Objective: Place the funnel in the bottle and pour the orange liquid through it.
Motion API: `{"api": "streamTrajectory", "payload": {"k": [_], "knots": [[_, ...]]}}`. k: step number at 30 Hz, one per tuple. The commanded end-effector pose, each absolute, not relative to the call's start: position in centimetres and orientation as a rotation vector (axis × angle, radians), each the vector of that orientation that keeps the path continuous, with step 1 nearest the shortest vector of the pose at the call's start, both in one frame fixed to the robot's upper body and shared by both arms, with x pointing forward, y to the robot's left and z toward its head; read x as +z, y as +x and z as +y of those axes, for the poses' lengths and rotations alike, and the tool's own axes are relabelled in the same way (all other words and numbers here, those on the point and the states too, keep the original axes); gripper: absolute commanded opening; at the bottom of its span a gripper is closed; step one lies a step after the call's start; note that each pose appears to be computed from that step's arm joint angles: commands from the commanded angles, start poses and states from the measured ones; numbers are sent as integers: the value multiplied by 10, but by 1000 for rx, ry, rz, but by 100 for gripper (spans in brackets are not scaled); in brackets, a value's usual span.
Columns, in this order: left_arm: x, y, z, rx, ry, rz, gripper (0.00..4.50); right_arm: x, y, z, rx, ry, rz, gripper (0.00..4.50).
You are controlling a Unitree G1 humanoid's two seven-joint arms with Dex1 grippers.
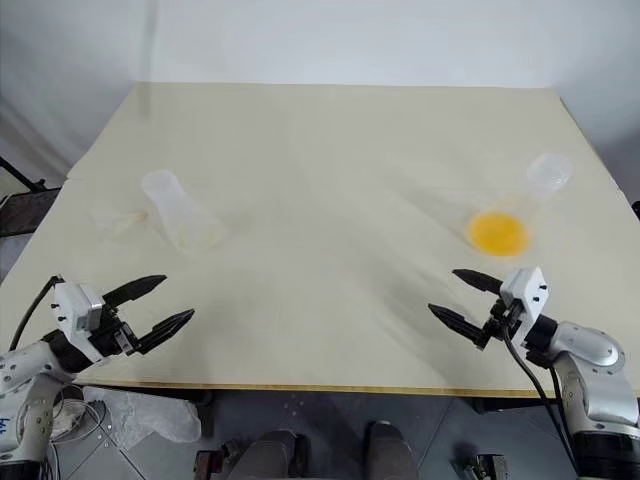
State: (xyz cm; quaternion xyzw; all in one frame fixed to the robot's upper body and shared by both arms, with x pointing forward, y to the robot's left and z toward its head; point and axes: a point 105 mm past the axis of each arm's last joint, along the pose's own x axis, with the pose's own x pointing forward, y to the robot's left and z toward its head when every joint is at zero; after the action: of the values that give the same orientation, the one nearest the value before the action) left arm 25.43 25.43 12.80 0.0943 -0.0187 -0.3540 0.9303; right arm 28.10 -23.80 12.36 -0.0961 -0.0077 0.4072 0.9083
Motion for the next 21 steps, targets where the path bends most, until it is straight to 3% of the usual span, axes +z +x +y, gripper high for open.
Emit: {"api": "streamTrajectory", "payload": {"k": [1, 11, 21], "knots": [[133, 255, 249, -732, 193, -45, 450, 132, 281, -243, 822, -213, -63, 448], [141, 263, 250, -599, 125, -43, 450, 129, 287, -240, 851, -206, -52, 448], [148, 215, 285, -370, 132, -75, 450, 138, 304, -217, 957, -182, -86, 448]]}}
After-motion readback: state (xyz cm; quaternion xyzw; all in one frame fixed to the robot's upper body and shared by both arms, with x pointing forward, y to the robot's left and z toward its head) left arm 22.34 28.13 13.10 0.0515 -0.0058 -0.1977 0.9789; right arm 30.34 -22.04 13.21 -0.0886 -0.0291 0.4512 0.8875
